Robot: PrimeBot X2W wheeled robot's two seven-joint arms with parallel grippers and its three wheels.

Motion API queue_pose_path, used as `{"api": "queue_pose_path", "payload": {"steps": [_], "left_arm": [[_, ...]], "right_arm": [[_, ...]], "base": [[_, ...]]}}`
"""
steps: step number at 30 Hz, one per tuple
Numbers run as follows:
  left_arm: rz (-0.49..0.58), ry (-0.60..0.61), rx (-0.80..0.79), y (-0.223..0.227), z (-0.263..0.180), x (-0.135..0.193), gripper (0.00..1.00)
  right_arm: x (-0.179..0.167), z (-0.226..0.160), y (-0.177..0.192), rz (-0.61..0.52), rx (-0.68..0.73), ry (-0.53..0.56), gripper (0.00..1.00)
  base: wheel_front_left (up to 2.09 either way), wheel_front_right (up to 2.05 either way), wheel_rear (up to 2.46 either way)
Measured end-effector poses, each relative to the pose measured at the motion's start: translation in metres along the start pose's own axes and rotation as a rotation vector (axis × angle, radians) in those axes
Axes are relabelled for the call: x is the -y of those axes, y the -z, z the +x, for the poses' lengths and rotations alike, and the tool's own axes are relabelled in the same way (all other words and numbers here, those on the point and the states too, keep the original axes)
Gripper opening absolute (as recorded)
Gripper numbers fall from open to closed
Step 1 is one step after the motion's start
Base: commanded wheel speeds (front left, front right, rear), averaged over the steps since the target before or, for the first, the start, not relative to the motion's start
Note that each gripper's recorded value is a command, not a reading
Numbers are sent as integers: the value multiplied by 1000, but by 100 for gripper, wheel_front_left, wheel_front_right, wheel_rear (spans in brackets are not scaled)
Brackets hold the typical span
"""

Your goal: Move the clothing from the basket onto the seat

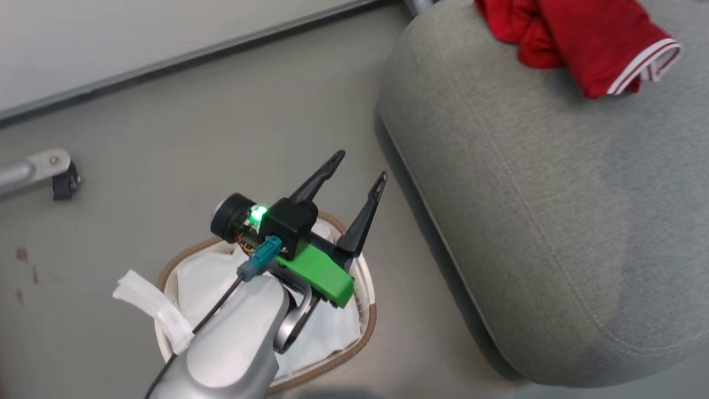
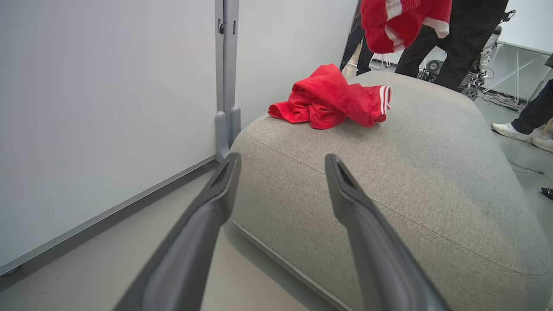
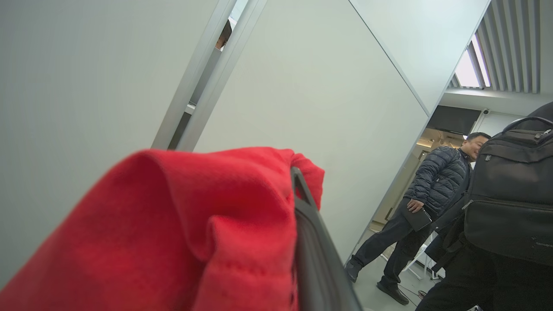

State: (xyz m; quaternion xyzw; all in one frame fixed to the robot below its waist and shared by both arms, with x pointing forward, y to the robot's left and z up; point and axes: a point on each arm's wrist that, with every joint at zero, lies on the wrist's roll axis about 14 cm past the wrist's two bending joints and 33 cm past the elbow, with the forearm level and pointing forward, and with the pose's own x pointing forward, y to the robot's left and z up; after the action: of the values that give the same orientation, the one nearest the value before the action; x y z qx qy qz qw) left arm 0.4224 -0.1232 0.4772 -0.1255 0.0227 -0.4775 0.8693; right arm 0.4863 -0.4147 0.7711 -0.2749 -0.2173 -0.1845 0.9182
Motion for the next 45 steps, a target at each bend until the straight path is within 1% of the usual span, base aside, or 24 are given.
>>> {"api": "queue_pose_path", "payload": {"steps": [2, 5, 9, 11, 14, 17, 19, 21, 25, 26, 27, 28, 29, 36, 45], "left_arm": [[-2, -16, -1, 4, 0, -12, 100], [-11, -38, -4, 13, 0, -29, 100], [-25, -70, -28, 31, -5, -49, 100], [-36, -93, -45, 42, -9, -60, 100], [-54, -115, -67, 56, -14, -69, 100], [-65, -131, -87, 66, -18, -76, 100], [-66, -135, -93, 69, -19, -77, 100], [-65, -131, -96, 70, -18, -76, 100], [-62, -123, -97, 68, -17, -72, 100], [-63, -123, -98, 68, -17, -72, 100], [-63, -122, -99, 68, -18, -71, 100], [-61, -122, -100, 67, -18, -70, 100], [-62, -121, -101, 67, -18, -69, 100], [-66, -138, -103, 59, -24, -65, 100], [-64, -211, -49, 27, -37, -63, 100]], "right_arm": [[0, 13, 5, -14, 0, 15, 0], [-13, 23, 30, -19, -40, 16, 0], [-50, 17, 87, -2, -153, -20, 0], [-74, 0, 126, 12, -242, -54, 0], [-108, -34, 174, 33, -365, -107, 0], [-129, -69, 207, 50, -466, -141, 0], [-135, -89, 221, 60, -518, -149, 0], [-133, -108, 230, 63, -565, -147, 0], [-128, -134, 237, 69, -621, -141, 0], [-128, -138, 238, 70, -629, -141, 11], [-128, -142, 239, 72, -639, -143, 30], [-129, -146, 238, 79, -646, -142, 61], [-129, -149, 238, 83, -650, -142, 100], [-126, -179, 235, 117, -695, -136, 100], [-114, -220, 218, 149, -717, -137, 100]], "base": [[0, 0, 0], [0, 0, 0], [0, 0, 0], [0, 0, 0], [0, 0, 0], [0, 0, 0], [0, 0, 0], [0, 0, 0], [0, 0, 0], [0, 0, 0], [0, 0, 0], [0, 0, 0], [0, 0, 0], [0, 0, 0], [0, 0, 0]]}}
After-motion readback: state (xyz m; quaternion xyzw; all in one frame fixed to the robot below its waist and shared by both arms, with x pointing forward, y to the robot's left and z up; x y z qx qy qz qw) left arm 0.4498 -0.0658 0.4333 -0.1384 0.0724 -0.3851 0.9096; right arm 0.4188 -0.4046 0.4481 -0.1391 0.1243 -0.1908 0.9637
